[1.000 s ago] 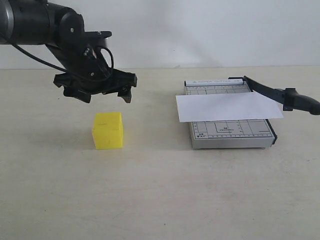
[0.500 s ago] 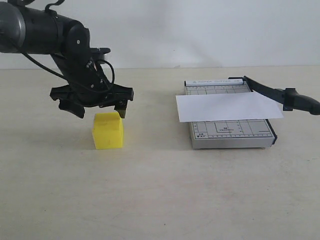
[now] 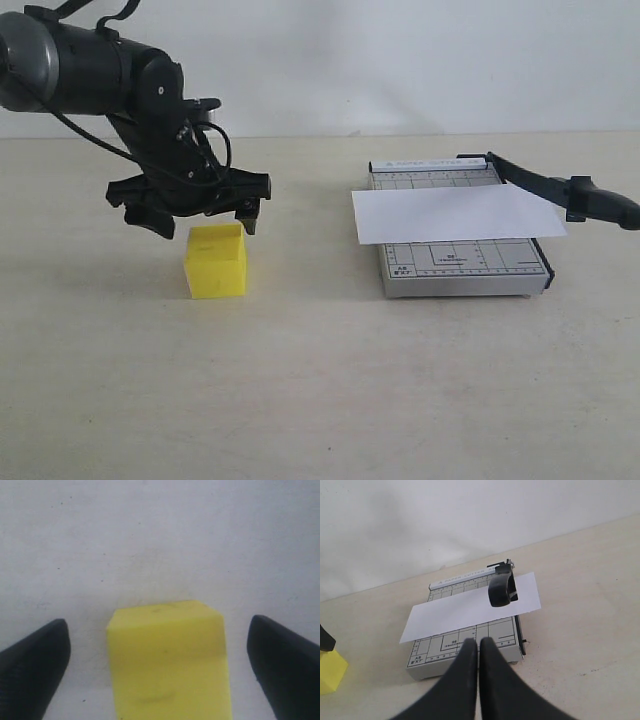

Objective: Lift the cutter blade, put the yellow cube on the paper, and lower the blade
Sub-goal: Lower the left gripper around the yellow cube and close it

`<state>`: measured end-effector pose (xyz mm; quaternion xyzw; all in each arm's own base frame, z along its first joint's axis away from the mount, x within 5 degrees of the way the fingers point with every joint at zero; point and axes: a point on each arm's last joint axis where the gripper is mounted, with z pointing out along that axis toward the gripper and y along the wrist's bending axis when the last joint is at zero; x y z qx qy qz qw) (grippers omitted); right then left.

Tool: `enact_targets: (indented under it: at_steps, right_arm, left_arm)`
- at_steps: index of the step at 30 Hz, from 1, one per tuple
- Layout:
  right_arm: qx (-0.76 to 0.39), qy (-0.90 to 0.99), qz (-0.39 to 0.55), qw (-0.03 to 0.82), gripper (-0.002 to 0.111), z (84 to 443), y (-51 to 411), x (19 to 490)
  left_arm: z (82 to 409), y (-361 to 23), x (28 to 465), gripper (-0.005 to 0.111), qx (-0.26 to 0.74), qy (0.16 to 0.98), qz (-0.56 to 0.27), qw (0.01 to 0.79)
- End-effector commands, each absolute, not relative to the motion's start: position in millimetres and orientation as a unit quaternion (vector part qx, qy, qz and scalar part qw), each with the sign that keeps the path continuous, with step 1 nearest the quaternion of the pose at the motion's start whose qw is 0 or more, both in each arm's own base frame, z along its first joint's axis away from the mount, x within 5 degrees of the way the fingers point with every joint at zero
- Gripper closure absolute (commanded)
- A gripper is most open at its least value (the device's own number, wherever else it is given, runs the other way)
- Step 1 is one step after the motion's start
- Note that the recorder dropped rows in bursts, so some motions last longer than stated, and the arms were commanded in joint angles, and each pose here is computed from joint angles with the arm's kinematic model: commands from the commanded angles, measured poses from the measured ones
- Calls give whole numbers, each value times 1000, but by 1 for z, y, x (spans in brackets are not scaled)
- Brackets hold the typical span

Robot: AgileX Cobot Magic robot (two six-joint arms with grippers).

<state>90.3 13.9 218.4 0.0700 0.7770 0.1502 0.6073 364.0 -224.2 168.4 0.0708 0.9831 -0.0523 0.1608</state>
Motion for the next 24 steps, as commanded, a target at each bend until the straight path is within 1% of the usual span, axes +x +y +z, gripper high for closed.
enact_targets:
  at_steps: [1,24]
  right_arm:
    - [68,776,149,609,107,218,14,89]
    - [68,776,149,609,107,218,14,89]
  left_arm:
    - [165,-228,365,17,63,983,-61,160]
    - [145,-230,364,17,53,988,-58,132]
